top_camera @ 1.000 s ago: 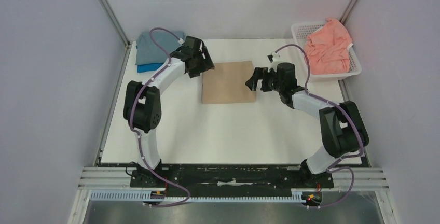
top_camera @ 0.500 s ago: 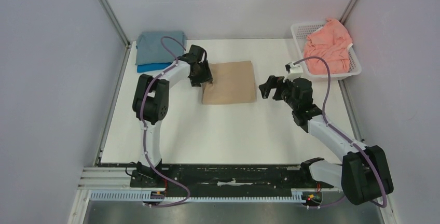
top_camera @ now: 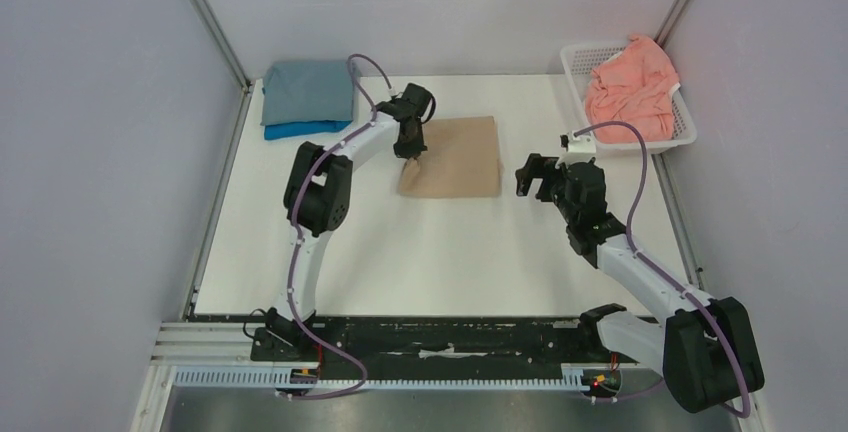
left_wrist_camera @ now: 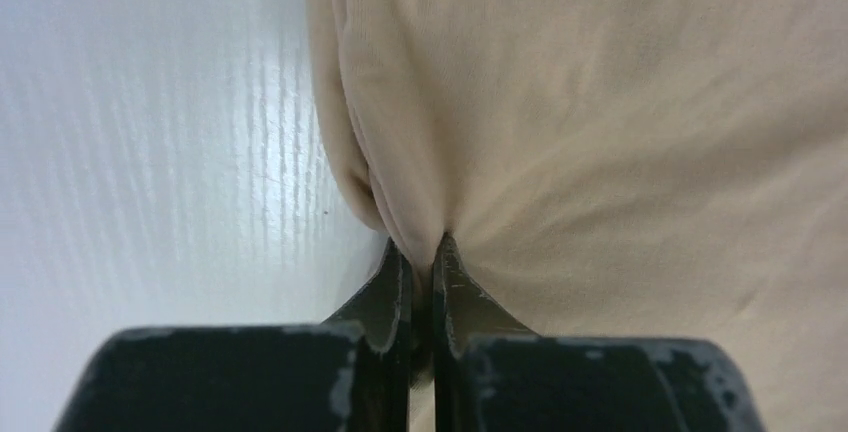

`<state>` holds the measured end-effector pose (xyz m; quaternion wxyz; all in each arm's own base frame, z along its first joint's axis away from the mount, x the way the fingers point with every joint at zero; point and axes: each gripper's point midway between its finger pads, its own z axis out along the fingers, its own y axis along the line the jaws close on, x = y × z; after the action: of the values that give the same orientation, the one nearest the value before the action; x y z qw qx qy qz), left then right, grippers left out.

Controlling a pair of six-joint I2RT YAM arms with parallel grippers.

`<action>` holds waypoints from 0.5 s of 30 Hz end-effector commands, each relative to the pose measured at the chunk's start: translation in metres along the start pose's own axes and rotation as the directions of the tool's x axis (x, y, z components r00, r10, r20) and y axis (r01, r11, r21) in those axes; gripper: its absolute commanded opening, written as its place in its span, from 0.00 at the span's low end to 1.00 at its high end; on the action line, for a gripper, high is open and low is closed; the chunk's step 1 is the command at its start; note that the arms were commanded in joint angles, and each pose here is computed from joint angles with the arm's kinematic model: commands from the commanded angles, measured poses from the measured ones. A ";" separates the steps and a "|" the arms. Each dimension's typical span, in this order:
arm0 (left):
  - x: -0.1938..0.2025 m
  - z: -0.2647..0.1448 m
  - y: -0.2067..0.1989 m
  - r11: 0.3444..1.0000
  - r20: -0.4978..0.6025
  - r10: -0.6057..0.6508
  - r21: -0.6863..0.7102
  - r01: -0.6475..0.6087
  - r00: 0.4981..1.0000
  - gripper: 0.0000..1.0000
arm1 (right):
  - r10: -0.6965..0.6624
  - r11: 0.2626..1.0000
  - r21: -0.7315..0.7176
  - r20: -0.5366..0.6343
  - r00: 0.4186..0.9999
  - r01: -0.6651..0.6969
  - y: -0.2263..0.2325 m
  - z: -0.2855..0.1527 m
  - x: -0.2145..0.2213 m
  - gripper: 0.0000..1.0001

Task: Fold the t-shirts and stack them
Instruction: Put the neatly folded tshirt into the corner of the board with the left arm

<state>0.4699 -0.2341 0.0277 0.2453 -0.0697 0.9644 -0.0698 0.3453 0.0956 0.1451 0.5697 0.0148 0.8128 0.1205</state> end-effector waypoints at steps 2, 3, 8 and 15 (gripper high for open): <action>-0.039 -0.012 0.057 0.903 0.094 0.224 -0.394 -0.170 0.970 0.02 | -0.019 0.995 0.103 0.044 0.999 0.015 -0.020 -0.003 -0.008 0.98; -0.055 -0.018 0.065 0.870 0.125 0.268 -0.458 -0.184 0.955 0.02 | -0.020 0.994 0.112 0.048 0.999 0.014 -0.021 -0.004 -0.009 0.98; -0.117 -0.035 0.078 0.818 0.226 0.358 -0.544 -0.187 0.906 0.02 | -0.014 0.988 0.152 0.079 0.997 0.002 -0.029 -0.006 -0.012 0.98; -0.189 -0.062 0.096 0.814 0.357 0.441 -0.545 -0.199 0.824 0.02 | -0.022 0.975 0.221 0.093 0.995 0.001 -0.043 -0.009 -0.012 0.98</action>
<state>0.5549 -0.1312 0.0819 0.3698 0.0079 0.9082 0.1958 0.3428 0.0640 0.1381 0.5799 0.0602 0.8109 0.0504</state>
